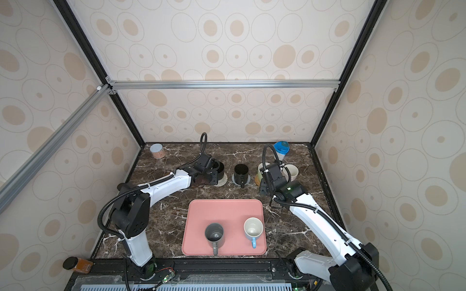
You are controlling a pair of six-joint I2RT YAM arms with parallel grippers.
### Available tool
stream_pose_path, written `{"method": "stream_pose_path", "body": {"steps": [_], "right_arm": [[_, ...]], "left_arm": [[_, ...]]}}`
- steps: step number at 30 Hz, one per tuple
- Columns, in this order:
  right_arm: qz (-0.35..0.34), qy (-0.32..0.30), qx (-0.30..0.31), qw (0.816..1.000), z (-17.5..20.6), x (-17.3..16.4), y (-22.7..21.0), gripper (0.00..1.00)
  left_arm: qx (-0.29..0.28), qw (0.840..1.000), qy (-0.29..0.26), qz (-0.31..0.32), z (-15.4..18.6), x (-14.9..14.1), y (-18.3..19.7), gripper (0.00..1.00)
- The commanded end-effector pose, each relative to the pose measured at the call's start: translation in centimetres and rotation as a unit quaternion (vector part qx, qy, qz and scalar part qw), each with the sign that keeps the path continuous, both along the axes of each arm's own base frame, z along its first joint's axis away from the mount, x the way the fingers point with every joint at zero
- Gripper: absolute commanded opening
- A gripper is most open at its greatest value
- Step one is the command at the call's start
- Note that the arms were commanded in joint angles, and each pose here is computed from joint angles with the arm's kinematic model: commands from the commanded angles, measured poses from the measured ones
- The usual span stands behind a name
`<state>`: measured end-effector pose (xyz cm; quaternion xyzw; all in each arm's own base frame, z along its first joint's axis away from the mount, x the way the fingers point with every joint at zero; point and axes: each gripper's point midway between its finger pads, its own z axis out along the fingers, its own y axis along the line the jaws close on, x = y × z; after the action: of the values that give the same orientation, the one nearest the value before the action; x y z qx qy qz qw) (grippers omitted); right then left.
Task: Place cups on coasters
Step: Place the cup on the coaster, then pick up the cup from the tray.
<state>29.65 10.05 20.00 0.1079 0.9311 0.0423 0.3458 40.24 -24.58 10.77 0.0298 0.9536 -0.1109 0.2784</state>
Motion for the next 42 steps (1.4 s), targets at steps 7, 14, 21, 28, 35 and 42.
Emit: {"method": "stream_pose_path", "body": {"steps": [7,14,21,28,35,42], "right_arm": [[-0.01,0.001,-0.004,1.0,0.0,-0.1,-0.5,0.42],[-0.005,0.005,-0.005,1.0,-0.1,0.0,-0.3,0.42],[0.001,0.01,-0.007,1.0,-0.2,0.1,-0.1,0.43],[0.013,0.009,-0.006,1.0,0.0,0.4,0.3,0.42],[0.032,0.014,-0.01,0.999,-0.4,0.8,0.9,0.43],[0.045,0.012,-0.017,0.999,-0.3,1.1,1.2,0.42]], "left_arm": [[-0.056,0.997,-0.051,-0.011,6.5,-0.3,-1.0,0.49],[-0.072,0.996,-0.059,-0.016,8.7,-1.9,-0.5,0.52],[-0.084,0.994,-0.063,-0.023,10.6,-4.3,0.0,0.55],[-0.071,0.996,-0.048,-0.039,11.5,-7.6,0.8,0.58],[-0.061,0.996,-0.018,-0.066,12.9,-12.8,1.6,0.59],[-0.068,0.996,0.021,-0.062,13.4,-19.1,2.1,0.6]]}}
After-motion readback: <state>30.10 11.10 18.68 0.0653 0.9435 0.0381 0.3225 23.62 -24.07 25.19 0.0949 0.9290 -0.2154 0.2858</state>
